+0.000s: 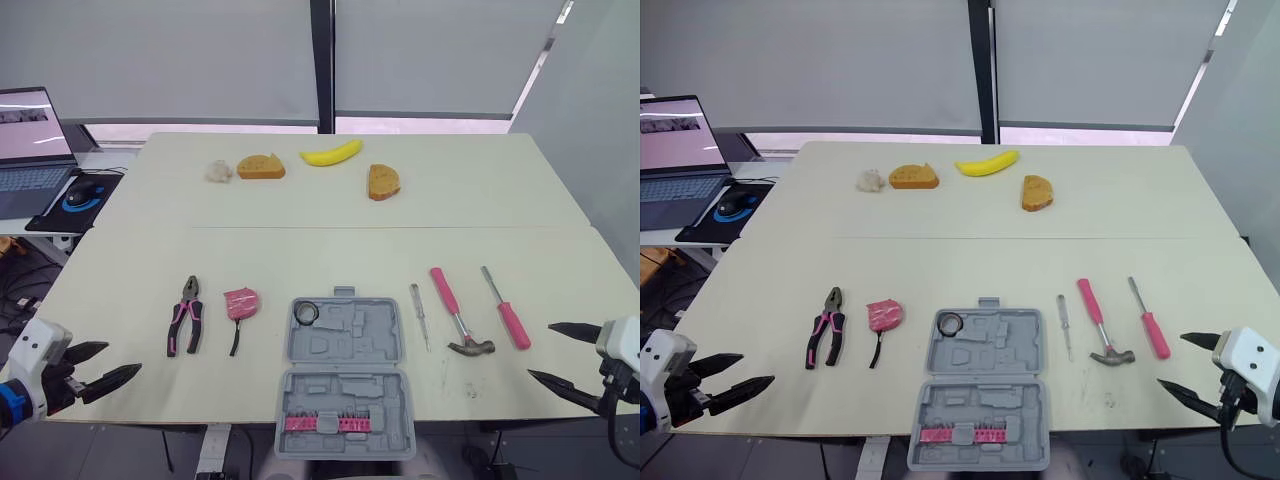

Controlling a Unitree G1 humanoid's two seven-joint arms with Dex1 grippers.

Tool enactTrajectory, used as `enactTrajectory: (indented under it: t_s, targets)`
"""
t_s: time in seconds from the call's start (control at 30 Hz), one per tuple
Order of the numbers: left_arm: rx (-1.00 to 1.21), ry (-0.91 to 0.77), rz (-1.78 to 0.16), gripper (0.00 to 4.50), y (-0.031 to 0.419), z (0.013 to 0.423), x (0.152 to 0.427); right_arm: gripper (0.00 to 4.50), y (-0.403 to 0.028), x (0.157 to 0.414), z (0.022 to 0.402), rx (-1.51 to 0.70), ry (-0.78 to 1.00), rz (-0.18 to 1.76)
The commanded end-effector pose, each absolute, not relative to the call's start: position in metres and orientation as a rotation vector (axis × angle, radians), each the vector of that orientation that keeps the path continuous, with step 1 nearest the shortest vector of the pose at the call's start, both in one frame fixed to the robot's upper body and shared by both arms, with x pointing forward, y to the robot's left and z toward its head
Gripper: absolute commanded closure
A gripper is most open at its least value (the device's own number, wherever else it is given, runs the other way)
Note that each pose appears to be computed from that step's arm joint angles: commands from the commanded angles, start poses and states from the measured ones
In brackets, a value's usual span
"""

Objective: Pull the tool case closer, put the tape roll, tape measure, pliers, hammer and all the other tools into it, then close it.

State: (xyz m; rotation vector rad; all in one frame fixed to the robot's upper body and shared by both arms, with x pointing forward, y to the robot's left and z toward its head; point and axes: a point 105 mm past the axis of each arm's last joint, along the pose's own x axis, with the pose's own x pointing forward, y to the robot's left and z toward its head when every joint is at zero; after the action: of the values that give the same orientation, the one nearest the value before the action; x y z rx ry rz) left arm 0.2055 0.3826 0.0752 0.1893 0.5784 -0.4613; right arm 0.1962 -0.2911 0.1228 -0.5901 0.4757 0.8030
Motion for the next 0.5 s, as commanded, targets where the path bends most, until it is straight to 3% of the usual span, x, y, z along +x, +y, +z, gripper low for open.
enactTrajectory:
  t_s: [0.03,0.5]
  targets:
    - [0.248,0.584,-0.479,0.03,0.3907,0.0823,0.2086,0.0,-0.2938,0.2004,0.1319,-0.604,0.475,0.843]
    - [0.273,0.566,-0.483,0.03,0.3938,0.0852,0.2061,0.0,-0.2948,0.2045,0.1248,-0.626,0.493,0.859]
